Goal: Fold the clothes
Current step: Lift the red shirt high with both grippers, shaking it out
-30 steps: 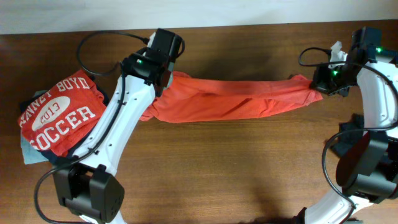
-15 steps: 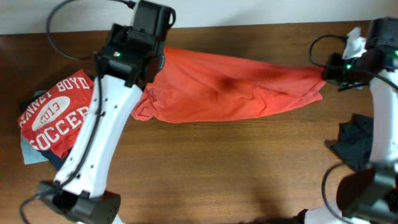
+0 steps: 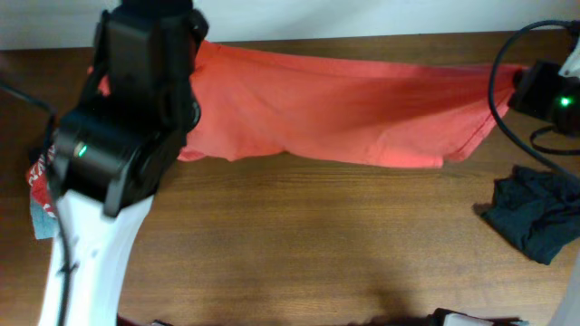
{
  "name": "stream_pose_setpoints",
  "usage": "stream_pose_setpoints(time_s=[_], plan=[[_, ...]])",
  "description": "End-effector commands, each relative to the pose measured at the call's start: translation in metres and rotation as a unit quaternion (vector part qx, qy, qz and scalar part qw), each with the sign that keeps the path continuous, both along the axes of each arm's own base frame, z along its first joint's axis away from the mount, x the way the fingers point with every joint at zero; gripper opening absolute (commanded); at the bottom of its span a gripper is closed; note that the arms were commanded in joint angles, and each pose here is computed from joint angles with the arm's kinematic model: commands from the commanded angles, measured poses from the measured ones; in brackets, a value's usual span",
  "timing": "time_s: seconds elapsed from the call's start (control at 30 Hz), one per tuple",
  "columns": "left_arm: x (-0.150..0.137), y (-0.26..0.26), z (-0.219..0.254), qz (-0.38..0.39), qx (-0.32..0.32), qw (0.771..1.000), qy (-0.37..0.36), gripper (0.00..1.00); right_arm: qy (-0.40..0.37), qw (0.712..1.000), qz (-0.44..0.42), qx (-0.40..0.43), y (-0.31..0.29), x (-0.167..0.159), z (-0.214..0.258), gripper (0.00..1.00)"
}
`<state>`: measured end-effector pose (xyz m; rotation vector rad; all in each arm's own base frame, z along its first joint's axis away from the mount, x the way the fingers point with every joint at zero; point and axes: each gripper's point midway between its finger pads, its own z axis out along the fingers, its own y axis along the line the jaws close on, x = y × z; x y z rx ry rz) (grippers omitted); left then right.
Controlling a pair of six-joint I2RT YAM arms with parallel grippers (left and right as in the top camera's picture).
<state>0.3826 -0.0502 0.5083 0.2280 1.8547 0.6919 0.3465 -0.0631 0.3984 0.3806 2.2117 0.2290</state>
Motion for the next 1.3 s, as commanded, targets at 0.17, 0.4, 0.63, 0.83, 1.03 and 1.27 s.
stream_pose_setpoints(time_s=[0.17,0.4,0.63,0.83,1.03,1.27], plan=[[-0.074,0.007,0.094,-0.042,0.007,0.993,-0.109,0.0,-0.071,0.997,-0.018,-0.023,0.006,-0.038,0.066,0.04],[-0.105,0.012,0.138,-0.053,0.013,0.984,-0.171,0.0,-0.103,0.994,-0.02,-0.029,0.009,-0.048,0.09,0.04],[-0.106,0.011,0.151,-0.054,0.011,0.979,-0.195,0.0,-0.115,0.993,-0.024,-0.028,0.009,-0.047,0.098,0.04],[-0.115,0.022,0.168,-0.027,0.024,0.975,-0.22,0.0,-0.144,0.989,-0.023,-0.037,0.011,-0.054,0.117,0.04],[-0.144,0.028,0.177,-0.028,0.01,0.973,-0.23,0.0,-0.191,0.98,-0.028,-0.047,0.021,-0.086,0.153,0.04],[-0.169,0.028,0.163,-0.01,0.009,0.983,-0.183,0.0,-0.195,0.978,-0.048,-0.049,0.024,-0.113,0.16,0.04]])
